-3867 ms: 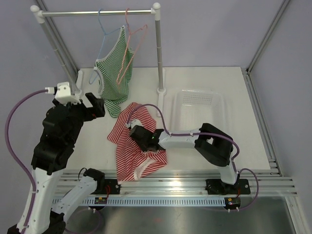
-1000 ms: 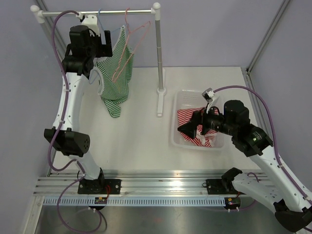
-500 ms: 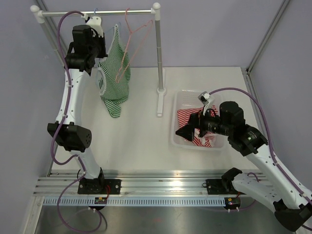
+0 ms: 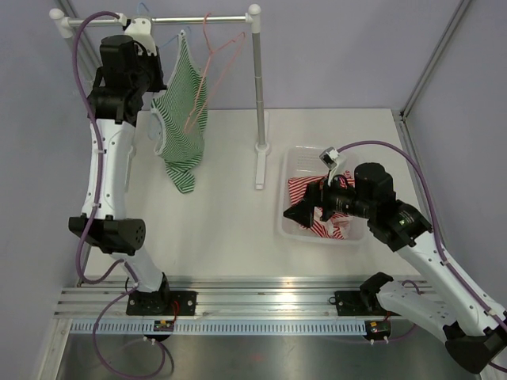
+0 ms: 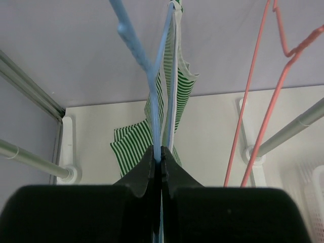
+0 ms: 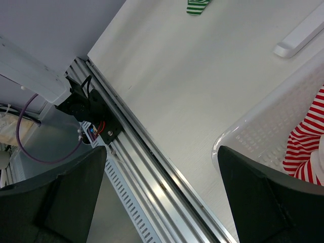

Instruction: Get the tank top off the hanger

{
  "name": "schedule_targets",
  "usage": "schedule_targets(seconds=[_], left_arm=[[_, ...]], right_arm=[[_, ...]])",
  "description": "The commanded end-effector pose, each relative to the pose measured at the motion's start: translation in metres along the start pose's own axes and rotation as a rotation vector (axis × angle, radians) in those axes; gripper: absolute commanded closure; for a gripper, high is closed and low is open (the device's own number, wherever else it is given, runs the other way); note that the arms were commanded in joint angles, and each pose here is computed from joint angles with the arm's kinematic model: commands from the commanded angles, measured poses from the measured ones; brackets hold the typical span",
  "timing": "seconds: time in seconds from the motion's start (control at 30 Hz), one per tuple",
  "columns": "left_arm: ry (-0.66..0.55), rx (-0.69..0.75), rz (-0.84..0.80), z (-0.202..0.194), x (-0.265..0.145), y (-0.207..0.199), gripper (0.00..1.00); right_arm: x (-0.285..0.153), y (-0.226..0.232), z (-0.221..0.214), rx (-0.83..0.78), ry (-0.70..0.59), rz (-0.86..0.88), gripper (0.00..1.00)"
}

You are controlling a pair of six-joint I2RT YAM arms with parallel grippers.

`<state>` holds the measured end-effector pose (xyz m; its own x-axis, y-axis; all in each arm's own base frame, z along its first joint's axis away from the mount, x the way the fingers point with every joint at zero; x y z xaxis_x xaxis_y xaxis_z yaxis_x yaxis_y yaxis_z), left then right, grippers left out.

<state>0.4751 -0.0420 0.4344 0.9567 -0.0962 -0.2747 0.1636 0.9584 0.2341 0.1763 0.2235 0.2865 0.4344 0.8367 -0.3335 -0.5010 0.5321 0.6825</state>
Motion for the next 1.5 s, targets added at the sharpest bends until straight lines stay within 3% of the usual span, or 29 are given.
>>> schedule_targets(seconds=[0.0,0.27,0.37,0.43,0.5,0.77,0.83,0.93,1.03,1.2,1.33,1.47], left_arm=[[-0.140,-0.039,0.084,0.049,-0.058,0.020,1.00],[-0.071,-0.095,0.098,0.021,-0.121,0.014,1.00],[-0.029,-0.128,0.102,-0.004,-0.147,0.008,1.00],[0.064,-0.168,0.118,-0.041,-0.148,0.002,1.00],[0.069,-0.215,0.126,-0.058,-0.167,-0.003,1.00],[0.279,-0.232,0.037,-0.175,-0.180,-0.049,1.00],[0.270,-0.225,-0.022,-0.184,-0.187,-0.066,1.00],[0.347,-0.215,-0.202,-0.212,-0.193,-0.109,1.00],[0.369,-0.208,-0.357,-0.223,-0.201,-0.140,1.00],[0.281,-0.231,-0.641,-0.216,-0.222,-0.189,1.00],[0.233,-0.257,-0.712,-0.208,-0.229,-0.200,1.00],[0.223,-0.265,-0.718,-0.205,-0.229,-0.201,1.00]], right_arm=[[-0.009,0.015,0.023,-0.067,-0.073,0.017,0.01],[-0.006,0.020,0.056,-0.086,-0.150,-0.024,0.00],[0.001,0.010,0.073,-0.019,-0.234,-0.083,0.01],[0.005,0.015,0.079,-0.040,-0.269,-0.043,0.00],[0.011,0.025,0.079,-0.059,-0.287,0.050,0.01],[0.056,0.009,0.046,0.052,-0.128,0.144,0.01],[0.070,0.001,0.041,0.075,-0.118,0.162,0.01],[0.087,-0.001,0.036,0.146,-0.106,0.209,0.00],[0.106,-0.008,0.027,0.179,-0.083,0.209,0.01],[0.143,-0.020,0.020,0.163,-0.106,0.130,0.02],[0.180,-0.041,0.017,0.136,-0.117,-0.024,0.04],[0.197,-0.044,0.009,0.133,-0.080,-0.021,0.15]])
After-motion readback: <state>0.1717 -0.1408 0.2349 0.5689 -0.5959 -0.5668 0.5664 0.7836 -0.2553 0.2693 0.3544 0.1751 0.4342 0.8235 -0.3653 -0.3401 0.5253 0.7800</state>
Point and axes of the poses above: each gripper's point midway between its finger pads, its own x axis out along the fingers, its own y axis along the line the jaws close on, z = x × y, the point moved 1 cm from there along -x, back along the fingers, and after that the axes turned 14 degrees about x, right-handed, at the moved point
